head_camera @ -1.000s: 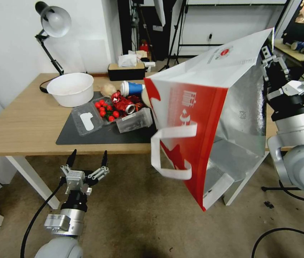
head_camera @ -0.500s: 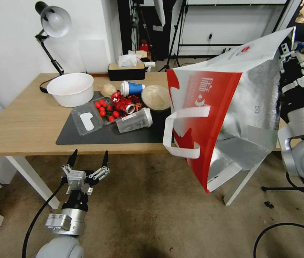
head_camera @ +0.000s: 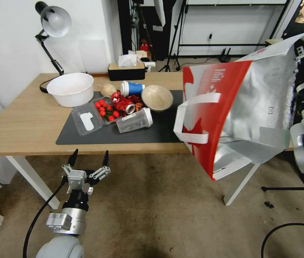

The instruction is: Pick up the food delivery bag from the floor and place it on the table.

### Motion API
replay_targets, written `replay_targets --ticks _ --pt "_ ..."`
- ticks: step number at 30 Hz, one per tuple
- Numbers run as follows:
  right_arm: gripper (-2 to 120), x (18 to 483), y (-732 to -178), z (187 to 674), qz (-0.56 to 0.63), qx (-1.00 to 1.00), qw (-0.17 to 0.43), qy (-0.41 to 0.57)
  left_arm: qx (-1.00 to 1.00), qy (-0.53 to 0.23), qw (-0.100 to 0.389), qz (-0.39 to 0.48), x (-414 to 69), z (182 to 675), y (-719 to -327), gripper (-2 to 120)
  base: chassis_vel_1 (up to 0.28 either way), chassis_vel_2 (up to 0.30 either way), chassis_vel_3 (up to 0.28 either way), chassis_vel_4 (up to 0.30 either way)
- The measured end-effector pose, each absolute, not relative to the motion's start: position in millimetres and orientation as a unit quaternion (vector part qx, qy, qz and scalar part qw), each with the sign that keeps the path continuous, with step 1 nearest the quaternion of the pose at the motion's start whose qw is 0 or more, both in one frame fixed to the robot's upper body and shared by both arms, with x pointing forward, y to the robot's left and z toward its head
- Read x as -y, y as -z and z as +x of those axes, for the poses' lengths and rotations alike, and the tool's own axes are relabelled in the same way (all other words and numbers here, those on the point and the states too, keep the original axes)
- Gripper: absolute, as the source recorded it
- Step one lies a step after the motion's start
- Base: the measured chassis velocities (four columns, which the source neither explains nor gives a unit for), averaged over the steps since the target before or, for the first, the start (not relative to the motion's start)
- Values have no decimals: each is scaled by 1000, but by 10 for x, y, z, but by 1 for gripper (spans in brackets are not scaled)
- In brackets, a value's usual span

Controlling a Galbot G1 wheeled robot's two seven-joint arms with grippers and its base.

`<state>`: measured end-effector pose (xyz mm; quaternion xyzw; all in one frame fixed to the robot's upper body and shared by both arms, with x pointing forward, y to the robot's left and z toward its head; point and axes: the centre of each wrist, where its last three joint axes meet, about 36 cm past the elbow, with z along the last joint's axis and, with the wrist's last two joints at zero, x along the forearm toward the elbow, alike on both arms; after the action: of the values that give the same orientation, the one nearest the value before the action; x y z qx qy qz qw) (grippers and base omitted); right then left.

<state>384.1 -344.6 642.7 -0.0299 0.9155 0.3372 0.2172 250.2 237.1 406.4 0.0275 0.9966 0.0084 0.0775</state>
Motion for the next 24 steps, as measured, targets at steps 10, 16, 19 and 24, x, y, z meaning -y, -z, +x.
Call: replay_targets --ticks 10,16,19,24 --pt "0 3663 -6306 4002 -3 -925 206 -320 -996 -9 79 29 -2373 2507 -4067 100 0 0 0 0" --pt "0 3790 -6231 4132 9 -929 200 -310 -997 -8 77 30 -2368 2507 -4051 100 0 0 0 0" --pt "0 3818 -6216 4158 12 -930 199 -310 -997 -9 77 30 -2372 2510 -4051 100 0 0 0 0" --pt "0 3877 -6190 4213 9 -932 196 -304 -997 -9 77 30 -2372 2515 -4041 100 0 0 0 0"
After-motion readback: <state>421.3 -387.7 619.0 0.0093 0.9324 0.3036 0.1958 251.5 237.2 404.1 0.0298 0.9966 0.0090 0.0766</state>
